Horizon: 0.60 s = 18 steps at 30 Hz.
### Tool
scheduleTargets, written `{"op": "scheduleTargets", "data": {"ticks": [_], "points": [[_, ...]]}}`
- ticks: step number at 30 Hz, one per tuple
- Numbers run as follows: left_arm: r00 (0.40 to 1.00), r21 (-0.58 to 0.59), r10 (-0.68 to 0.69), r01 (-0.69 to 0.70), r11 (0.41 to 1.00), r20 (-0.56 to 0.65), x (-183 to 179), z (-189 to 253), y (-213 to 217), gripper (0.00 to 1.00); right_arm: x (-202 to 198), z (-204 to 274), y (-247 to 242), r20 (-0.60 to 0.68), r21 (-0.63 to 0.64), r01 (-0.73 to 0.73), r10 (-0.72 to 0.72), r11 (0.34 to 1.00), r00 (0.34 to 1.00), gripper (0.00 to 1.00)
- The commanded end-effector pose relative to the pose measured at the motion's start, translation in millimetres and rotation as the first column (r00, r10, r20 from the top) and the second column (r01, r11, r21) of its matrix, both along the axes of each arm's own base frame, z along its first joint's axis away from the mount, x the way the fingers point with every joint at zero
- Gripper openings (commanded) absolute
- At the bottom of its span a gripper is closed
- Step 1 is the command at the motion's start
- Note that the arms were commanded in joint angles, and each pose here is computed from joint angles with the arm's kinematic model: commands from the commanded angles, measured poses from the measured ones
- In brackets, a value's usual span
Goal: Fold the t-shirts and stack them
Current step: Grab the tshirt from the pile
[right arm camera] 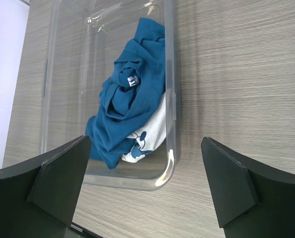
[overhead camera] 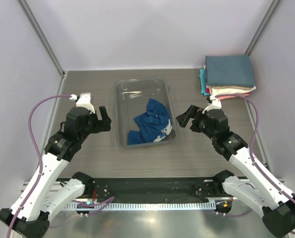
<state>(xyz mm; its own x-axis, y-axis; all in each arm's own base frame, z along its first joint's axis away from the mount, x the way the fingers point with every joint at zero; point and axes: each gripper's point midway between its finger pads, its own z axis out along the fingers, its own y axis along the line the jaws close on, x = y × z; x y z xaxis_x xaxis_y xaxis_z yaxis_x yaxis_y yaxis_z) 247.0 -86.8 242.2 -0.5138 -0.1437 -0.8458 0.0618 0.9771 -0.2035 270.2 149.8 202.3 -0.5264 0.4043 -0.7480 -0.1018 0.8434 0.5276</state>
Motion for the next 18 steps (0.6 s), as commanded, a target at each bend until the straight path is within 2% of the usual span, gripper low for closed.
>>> {"op": "scheduleTargets", "data": {"ticks": [1, 7, 12, 16, 18], "points": [[0.998, -0.011, 0.011, -0.01, 1.0, 0.061, 4, 12, 2, 0.88, 0, 19, 7, 0.063, 0.034, -0.035, 0.033, 0.999, 0.997, 1.0], [0.995, -0.019, 0.026, -0.024, 1.0, 0.1, 0, 19, 7, 0.89, -5, 24, 39, 0.047, 0.051, -0.222, 0.219, 0.974, 0.975, 1.0], [0.992, -0.018, 0.045, -0.043, 0.999, 0.116, -1, 21, 12, 0.9, 1, 40, 63, 0.074, 0.033, -0.273, 0.27, 0.961, 0.96, 1.0], [0.991, -0.012, 0.055, -0.054, 0.998, 0.119, -2, 21, 15, 0.91, 17, 18, 80, -0.045, -0.103, -0.269, 0.265, 0.958, 0.963, 1.0], [0.992, -0.004, 0.064, -0.064, 0.998, 0.113, -1, 19, 16, 0.91, 28, 19, 88, -0.061, -0.152, -0.25, 0.243, 0.956, 0.968, 1.0]]}}
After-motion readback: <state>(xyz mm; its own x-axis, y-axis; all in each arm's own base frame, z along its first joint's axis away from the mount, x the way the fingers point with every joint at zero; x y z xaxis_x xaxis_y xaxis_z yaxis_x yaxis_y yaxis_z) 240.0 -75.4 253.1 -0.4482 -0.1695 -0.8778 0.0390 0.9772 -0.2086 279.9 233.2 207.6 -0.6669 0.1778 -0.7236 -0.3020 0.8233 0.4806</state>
